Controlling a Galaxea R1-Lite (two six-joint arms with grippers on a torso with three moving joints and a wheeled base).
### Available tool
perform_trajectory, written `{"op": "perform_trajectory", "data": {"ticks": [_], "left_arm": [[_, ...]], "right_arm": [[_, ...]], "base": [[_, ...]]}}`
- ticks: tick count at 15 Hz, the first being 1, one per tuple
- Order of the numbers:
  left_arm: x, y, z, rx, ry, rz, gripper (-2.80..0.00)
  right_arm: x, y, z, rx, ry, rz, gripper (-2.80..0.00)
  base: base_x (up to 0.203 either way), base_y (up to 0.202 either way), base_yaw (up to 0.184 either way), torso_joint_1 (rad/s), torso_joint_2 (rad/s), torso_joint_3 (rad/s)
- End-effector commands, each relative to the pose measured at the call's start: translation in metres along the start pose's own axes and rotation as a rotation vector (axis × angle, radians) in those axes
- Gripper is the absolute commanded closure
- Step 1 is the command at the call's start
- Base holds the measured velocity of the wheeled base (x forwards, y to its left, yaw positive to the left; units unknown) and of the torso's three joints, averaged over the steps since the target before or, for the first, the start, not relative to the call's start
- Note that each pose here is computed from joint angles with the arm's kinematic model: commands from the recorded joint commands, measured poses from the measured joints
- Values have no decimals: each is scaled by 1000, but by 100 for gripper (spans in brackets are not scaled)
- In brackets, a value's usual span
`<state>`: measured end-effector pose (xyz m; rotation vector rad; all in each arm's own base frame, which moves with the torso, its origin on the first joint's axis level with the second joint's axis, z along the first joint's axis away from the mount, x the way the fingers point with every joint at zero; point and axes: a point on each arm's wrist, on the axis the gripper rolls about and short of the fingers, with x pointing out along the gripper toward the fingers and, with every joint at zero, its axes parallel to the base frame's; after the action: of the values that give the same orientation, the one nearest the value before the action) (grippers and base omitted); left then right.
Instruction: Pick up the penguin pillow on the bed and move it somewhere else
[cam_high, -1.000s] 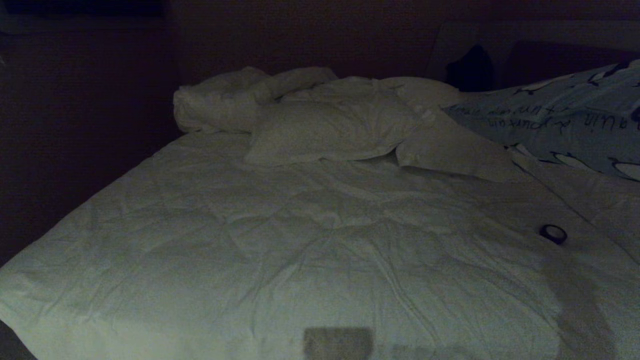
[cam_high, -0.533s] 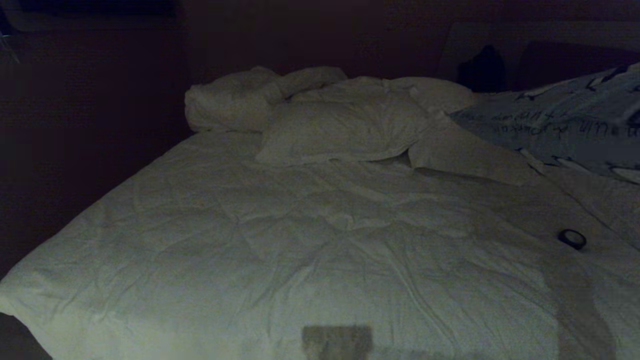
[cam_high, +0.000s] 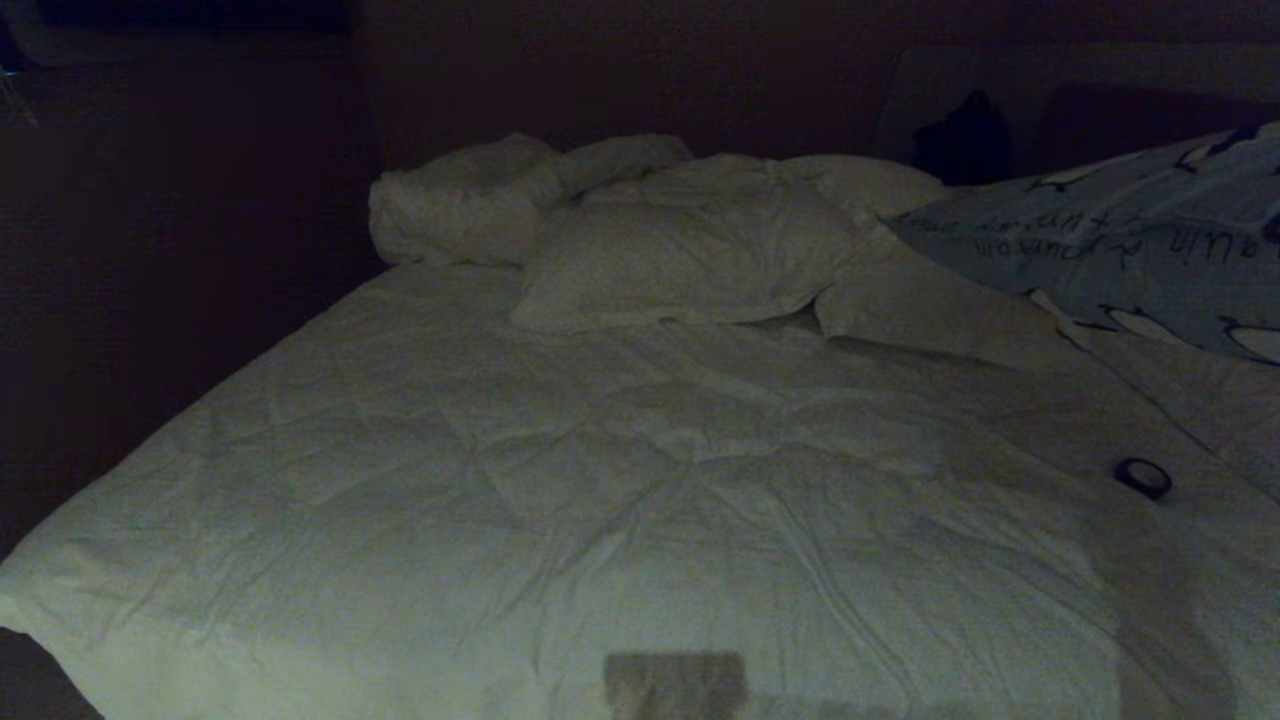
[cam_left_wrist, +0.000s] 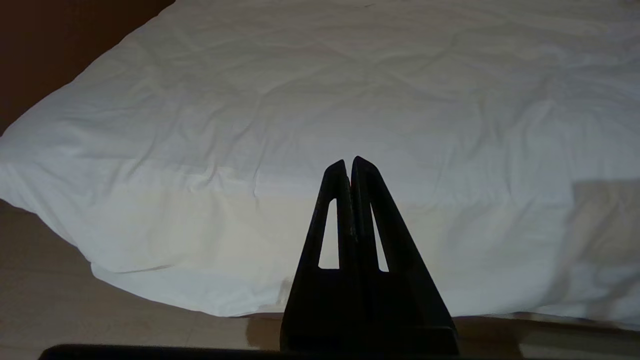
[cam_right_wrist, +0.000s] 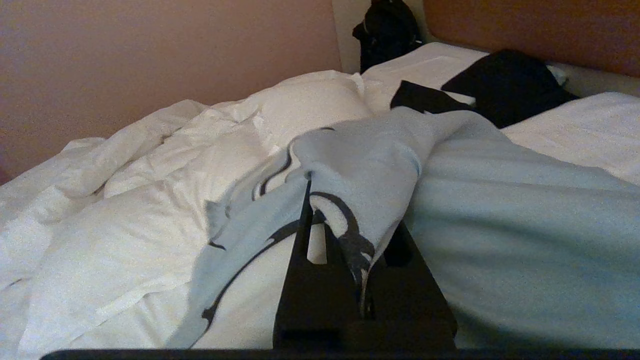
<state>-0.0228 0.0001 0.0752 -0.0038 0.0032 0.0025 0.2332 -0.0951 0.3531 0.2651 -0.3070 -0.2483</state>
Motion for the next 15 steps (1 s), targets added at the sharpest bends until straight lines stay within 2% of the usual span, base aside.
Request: {"op": "perform_trajectory", "data": {"ticks": [1, 9, 15], "left_arm": [[0, 0, 0, -1, 1, 1, 0], [0, 0, 0, -2, 1, 1, 0], [0, 0, 0, -2, 1, 1, 0]], "right_arm": [[1, 0, -1, 2, 1, 1, 0], [-1, 0, -3, 3, 15, 23, 0], [-1, 0, -2, 3, 15, 25, 0]], "base": [[0, 0, 0, 0, 0, 0], [-8, 0, 1, -1, 1, 0], [-187, 0, 2, 3, 2, 4]]}}
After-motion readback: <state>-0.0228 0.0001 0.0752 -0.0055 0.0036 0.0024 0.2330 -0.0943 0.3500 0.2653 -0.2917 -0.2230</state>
